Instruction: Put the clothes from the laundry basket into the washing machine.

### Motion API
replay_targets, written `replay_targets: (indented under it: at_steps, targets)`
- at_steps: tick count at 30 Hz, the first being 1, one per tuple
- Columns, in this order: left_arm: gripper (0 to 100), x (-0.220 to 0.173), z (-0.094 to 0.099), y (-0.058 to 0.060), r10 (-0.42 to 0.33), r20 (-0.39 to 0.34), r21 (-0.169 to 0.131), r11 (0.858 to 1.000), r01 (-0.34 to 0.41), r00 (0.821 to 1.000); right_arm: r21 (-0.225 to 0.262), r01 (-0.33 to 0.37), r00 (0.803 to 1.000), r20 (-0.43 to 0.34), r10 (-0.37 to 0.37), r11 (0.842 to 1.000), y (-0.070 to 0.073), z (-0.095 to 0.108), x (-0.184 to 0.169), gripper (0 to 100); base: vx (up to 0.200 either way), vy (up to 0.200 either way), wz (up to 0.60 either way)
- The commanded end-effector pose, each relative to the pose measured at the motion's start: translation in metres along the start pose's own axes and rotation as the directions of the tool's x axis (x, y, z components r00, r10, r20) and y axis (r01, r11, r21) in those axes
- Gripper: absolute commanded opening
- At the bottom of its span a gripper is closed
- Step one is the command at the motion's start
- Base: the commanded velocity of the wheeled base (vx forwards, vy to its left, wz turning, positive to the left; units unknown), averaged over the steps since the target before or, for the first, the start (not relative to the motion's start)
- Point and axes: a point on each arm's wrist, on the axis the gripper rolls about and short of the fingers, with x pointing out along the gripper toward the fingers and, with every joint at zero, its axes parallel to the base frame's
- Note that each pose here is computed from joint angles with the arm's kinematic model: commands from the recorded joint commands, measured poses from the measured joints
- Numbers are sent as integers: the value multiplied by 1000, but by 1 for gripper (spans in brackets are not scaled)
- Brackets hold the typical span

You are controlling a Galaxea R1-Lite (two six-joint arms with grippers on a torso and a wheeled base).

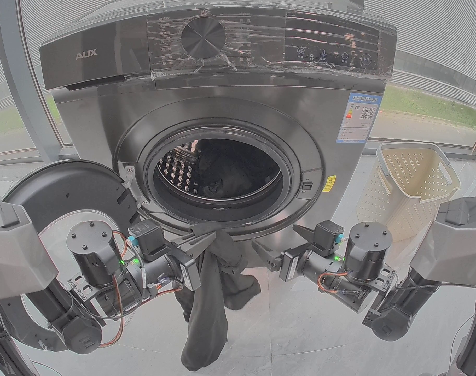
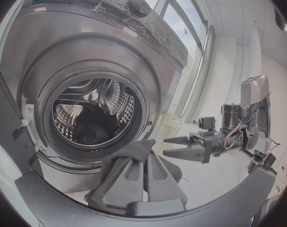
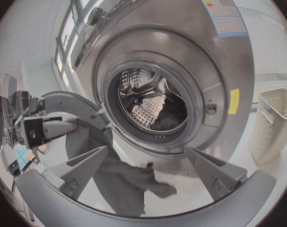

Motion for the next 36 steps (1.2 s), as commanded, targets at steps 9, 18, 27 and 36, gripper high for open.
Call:
replay_targets:
  at_steps: [9, 18, 27, 36]
  targets:
    - [0, -3, 15, -1, 2, 59, 9, 1000, -3, 998, -8, 38, 990, -136, -39, 999, -25, -31, -11, 100, 0, 0, 0]
    - [0, -4, 22, -2, -1, 88, 13, 1000, 0, 996, -15, 7, 977, -213, -10, 1000, -27, -56, -7, 100, 0, 0, 0]
    - [0, -2, 25, -2, 1, 104, 15, 1000, -2, 995, -32, -25, 966, -257, 16, 999, -27, -72, -4, 100, 0, 0, 0]
    - [0, -3, 31, 1, 10, 126, 17, 1000, -13, 992, -36, -23, 953, -302, 11, 999, -28, -86, -5, 100, 0, 0, 0]
